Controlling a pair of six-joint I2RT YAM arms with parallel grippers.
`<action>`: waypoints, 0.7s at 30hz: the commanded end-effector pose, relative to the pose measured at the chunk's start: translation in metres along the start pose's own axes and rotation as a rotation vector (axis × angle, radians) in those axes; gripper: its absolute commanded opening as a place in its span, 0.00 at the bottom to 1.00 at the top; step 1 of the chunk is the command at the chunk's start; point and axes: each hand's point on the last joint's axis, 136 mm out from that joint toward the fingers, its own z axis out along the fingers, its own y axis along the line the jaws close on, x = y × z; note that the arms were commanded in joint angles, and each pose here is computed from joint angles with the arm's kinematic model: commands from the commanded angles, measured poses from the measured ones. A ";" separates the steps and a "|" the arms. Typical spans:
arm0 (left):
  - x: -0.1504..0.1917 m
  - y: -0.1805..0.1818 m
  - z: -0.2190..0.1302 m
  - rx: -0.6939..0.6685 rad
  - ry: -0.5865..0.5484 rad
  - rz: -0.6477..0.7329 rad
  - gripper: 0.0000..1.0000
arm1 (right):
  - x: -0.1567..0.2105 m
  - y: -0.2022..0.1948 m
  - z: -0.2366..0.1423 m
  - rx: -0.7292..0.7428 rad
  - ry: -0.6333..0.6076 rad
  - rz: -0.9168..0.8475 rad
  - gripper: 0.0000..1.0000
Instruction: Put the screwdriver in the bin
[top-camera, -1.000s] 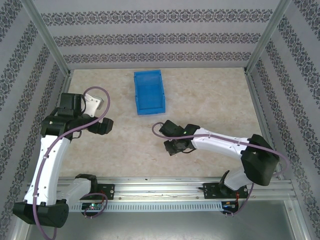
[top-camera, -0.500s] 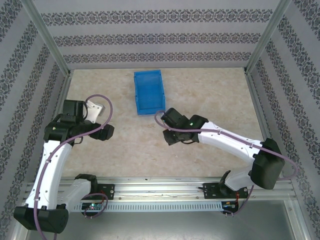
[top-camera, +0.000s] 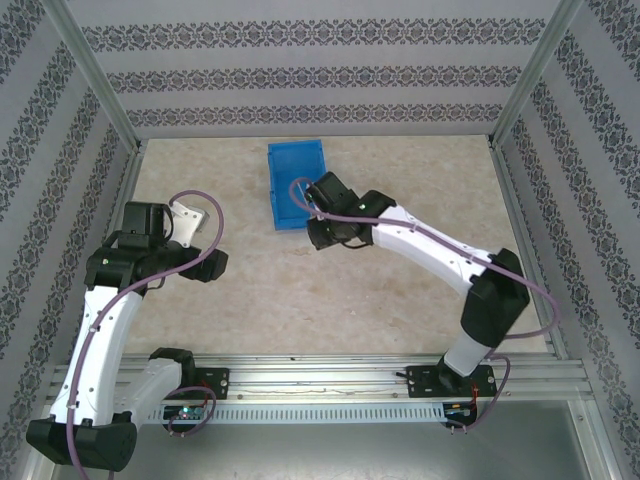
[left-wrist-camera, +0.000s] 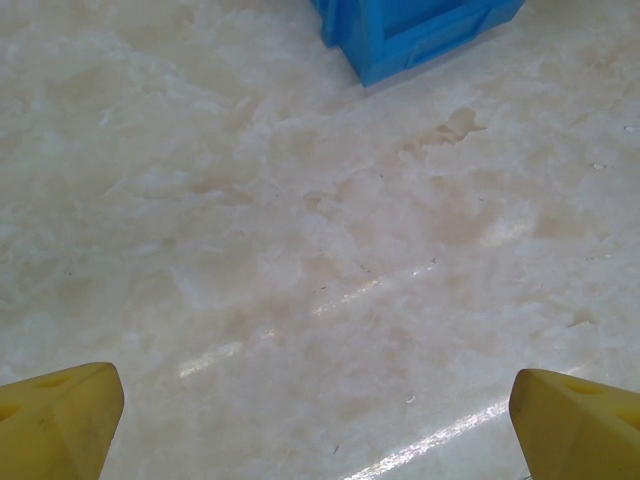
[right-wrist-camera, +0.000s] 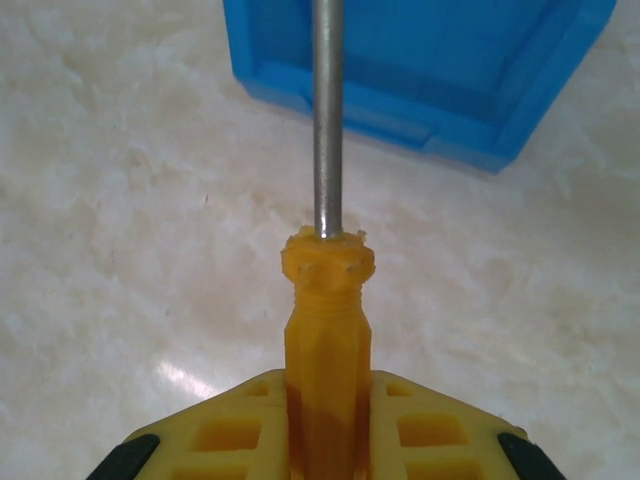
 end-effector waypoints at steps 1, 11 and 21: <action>-0.003 -0.007 -0.002 0.030 -0.015 0.049 0.99 | -0.033 0.000 0.011 -0.009 -0.031 -0.007 0.17; -0.002 -0.009 -0.008 0.032 -0.022 0.099 0.99 | -0.104 -0.012 0.074 0.013 -0.048 0.048 0.18; 0.004 -0.016 -0.013 0.054 -0.024 0.101 0.99 | -0.120 -0.016 0.129 0.020 -0.038 0.104 0.18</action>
